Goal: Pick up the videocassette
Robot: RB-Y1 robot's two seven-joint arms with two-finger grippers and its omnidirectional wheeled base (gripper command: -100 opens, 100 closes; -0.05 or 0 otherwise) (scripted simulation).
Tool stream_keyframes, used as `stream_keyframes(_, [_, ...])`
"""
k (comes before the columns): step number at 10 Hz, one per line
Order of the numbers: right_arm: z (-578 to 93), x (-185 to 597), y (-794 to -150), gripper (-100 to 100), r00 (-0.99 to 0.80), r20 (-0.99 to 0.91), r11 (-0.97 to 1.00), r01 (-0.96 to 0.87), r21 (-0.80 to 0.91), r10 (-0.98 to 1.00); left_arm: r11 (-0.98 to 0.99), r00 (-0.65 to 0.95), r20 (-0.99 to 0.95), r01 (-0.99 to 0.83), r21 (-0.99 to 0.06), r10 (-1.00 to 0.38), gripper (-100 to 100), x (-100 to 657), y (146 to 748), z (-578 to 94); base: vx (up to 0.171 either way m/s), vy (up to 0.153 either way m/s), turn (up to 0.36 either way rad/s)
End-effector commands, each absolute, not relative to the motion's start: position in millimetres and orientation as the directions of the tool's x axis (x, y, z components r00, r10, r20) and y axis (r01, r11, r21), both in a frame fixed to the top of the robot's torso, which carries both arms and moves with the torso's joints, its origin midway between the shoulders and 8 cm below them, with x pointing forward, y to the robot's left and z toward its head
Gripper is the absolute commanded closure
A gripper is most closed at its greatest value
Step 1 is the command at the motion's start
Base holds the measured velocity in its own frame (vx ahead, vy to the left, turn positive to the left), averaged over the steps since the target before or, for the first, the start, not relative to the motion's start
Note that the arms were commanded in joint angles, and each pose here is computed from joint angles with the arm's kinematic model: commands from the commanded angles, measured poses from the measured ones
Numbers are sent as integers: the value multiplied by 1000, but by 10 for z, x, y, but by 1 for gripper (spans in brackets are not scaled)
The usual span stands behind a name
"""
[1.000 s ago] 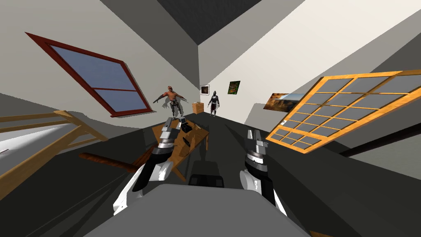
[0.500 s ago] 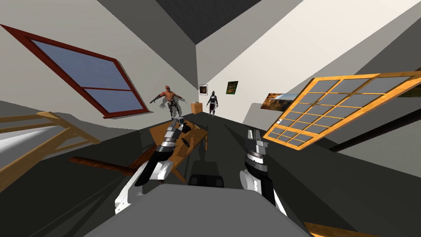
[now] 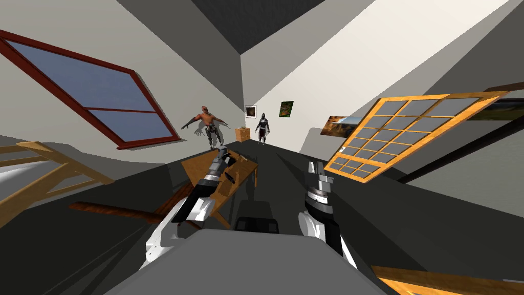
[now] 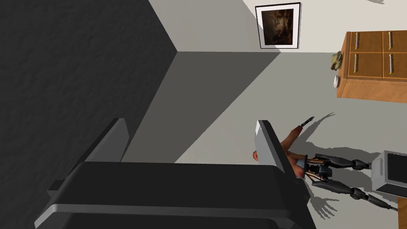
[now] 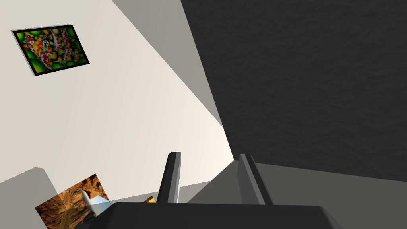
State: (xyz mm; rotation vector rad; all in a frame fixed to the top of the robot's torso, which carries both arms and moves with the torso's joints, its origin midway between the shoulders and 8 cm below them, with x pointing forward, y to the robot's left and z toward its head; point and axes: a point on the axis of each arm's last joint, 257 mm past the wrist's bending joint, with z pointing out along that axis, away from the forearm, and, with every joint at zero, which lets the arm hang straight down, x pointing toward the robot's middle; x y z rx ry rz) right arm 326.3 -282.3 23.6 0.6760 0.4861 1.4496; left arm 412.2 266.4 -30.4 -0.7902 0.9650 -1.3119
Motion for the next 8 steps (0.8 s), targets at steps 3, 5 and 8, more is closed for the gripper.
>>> stream_keyframes(3, [236, 3263, -2823, 0, 79, 97, -8, -733, 680, 992, 146, -8, -155, 292, -945, -988, -100, 4307, 2730, -701, -4, 15, -69])
stream_keyframes(5, [236, 3263, -2823, 0, 79, 97, -8, -733, 680, 992, 161, -14, -169, 227, -961, -986, -100, 4384, 2771, -901, -2, 12, -85])
stream_keyframes(8, [236, 3263, -2823, 0, 79, 97, -8, -733, 680, 992, 179, -19, -183, 126, -976, -983, -100, 4464, 2836, -1194, 0, 12, -56])
